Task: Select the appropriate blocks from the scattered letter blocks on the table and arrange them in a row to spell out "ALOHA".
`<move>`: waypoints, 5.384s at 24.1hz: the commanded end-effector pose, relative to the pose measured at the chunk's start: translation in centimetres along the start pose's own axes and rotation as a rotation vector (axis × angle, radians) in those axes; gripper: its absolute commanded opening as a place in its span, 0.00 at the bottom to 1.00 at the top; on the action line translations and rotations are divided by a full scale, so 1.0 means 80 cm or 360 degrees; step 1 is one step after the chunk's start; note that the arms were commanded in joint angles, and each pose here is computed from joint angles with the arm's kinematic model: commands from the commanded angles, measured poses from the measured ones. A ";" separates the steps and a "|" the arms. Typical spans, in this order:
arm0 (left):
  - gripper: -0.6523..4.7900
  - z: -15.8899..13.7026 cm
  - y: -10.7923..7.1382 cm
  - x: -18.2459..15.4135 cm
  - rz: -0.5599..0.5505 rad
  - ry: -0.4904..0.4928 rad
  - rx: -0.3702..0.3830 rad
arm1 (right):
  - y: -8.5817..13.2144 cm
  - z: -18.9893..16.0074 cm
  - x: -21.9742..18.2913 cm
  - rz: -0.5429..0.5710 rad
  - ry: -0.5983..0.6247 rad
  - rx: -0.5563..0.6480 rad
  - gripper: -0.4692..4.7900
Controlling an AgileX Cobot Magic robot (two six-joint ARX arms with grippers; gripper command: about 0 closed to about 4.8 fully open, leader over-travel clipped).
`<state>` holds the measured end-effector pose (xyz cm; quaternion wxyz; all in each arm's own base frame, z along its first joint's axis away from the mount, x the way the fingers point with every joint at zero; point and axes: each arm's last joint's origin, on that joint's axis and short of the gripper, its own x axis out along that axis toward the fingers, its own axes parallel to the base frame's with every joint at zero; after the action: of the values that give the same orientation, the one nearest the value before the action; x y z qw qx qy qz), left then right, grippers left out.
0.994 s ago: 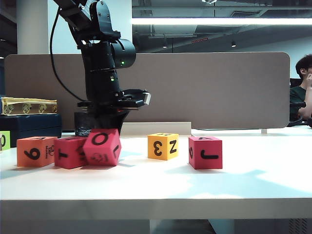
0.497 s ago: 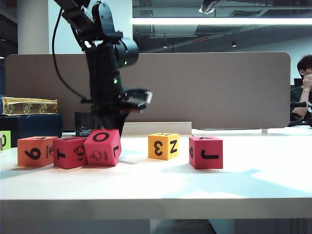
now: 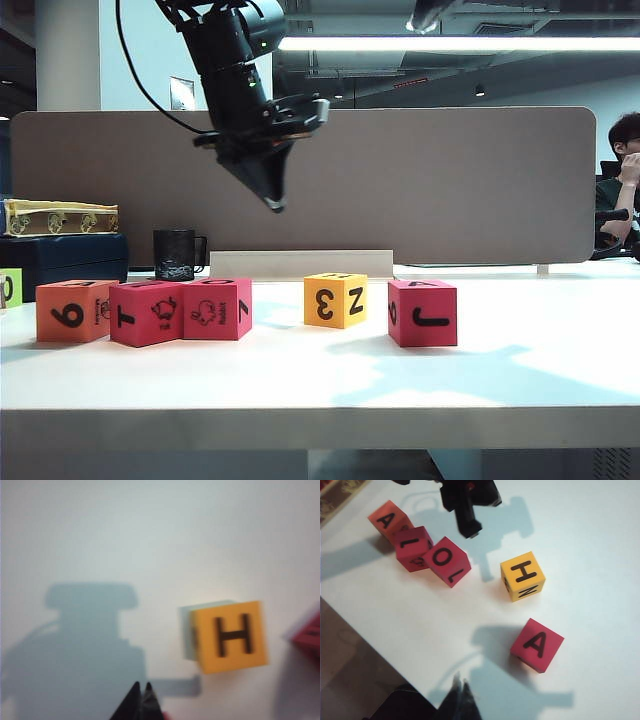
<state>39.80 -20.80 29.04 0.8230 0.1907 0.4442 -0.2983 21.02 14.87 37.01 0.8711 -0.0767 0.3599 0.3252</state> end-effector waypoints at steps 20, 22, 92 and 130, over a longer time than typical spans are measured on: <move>0.81 -0.003 -0.063 0.068 -0.0284 0.0142 0.0042 | -0.004 0.003 0.012 -0.0098 0.0027 -0.0055 0.08; 0.81 -0.001 -0.070 0.072 -0.0256 0.0139 0.0062 | -0.004 0.003 0.012 -0.0097 0.0029 -0.0069 0.08; 0.71 0.002 -0.080 0.100 0.0038 0.0138 -0.0306 | -0.002 0.004 -0.001 -0.0096 0.0006 -0.0085 0.08; 0.55 -0.016 -0.082 0.032 0.0076 0.0427 -0.0212 | -0.002 0.004 -0.001 -0.0091 0.0007 -0.0084 0.08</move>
<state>36.23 -26.05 25.73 0.7847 0.1773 0.5511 -0.2215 21.31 14.81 36.97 0.8741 -0.1118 0.3594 0.3070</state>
